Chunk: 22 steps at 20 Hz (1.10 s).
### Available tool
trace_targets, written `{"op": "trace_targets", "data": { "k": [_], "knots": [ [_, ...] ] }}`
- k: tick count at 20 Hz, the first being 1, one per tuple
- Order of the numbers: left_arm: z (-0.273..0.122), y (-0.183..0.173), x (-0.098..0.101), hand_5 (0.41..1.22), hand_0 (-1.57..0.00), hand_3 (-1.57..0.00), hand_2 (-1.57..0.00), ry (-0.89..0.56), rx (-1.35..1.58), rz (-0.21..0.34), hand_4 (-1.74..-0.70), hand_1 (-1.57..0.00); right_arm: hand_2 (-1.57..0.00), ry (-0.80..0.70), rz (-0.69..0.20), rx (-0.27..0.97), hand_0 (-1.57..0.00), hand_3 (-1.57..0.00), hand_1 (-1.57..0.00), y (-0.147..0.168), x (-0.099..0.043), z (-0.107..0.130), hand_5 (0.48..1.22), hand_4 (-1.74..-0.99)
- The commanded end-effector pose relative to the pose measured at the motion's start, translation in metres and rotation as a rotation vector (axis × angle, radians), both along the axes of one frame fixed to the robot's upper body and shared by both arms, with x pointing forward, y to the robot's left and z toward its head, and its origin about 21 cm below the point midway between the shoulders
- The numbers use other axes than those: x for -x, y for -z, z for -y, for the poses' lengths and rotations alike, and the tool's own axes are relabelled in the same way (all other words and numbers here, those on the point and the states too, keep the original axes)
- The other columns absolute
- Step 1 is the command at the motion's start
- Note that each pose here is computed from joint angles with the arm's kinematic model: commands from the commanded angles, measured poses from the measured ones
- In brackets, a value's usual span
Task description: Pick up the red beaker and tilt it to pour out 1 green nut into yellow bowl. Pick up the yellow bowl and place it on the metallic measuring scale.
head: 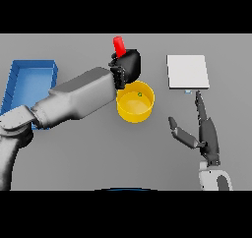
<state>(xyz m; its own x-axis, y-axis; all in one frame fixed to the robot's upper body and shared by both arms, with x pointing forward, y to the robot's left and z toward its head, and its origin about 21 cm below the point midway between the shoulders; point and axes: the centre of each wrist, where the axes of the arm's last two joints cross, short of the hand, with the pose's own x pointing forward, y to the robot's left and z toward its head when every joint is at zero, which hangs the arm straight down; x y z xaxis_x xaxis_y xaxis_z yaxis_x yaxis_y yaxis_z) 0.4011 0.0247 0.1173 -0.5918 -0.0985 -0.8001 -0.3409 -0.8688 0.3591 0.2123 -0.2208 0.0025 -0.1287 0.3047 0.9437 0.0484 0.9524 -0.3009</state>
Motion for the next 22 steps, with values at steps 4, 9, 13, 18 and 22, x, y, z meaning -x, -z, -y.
{"op": "trace_targets", "data": {
  "k": [4,9,13,18,22],
  "knots": [
    [0.002,-0.046,-0.014,1.221,-1.57,-1.57,-1.57,-0.002,0.038,0.047,-1.73,-1.57,0.00,0.002,-0.016,-0.007,0.00,0.00,0.00,0.004,-0.006,-0.005,0.592,-1.209],
    [-0.017,-0.127,-0.041,1.221,-1.57,-1.15,-1.48,-0.069,0.200,0.153,-1.70,-1.57,0.00,-0.012,0.003,-0.028,0.00,0.00,0.00,0.003,-0.003,-0.004,0.596,-1.183],
    [-0.046,-0.182,-0.057,1.221,-1.57,-1.40,-1.53,-0.265,0.455,0.188,-1.72,-1.57,0.00,-0.036,0.005,-0.070,0.00,0.00,0.00,0.003,-0.006,-0.004,0.597,-1.193],
    [-0.141,-0.192,-0.081,1.221,-1.57,-1.37,-1.56,-0.616,1.005,0.148,-1.73,-1.57,0.00,-0.045,0.008,-0.068,0.00,0.00,0.00,-0.003,-0.010,0.001,0.592,-1.224],
    [-0.213,-0.174,-0.081,1.221,-1.57,-1.43,-1.57,-0.727,1.349,0.094,-1.74,-1.57,0.00,-0.053,0.004,-0.059,0.00,0.00,0.00,0.001,-0.014,0.006,0.586,-1.222]
  ]
}}
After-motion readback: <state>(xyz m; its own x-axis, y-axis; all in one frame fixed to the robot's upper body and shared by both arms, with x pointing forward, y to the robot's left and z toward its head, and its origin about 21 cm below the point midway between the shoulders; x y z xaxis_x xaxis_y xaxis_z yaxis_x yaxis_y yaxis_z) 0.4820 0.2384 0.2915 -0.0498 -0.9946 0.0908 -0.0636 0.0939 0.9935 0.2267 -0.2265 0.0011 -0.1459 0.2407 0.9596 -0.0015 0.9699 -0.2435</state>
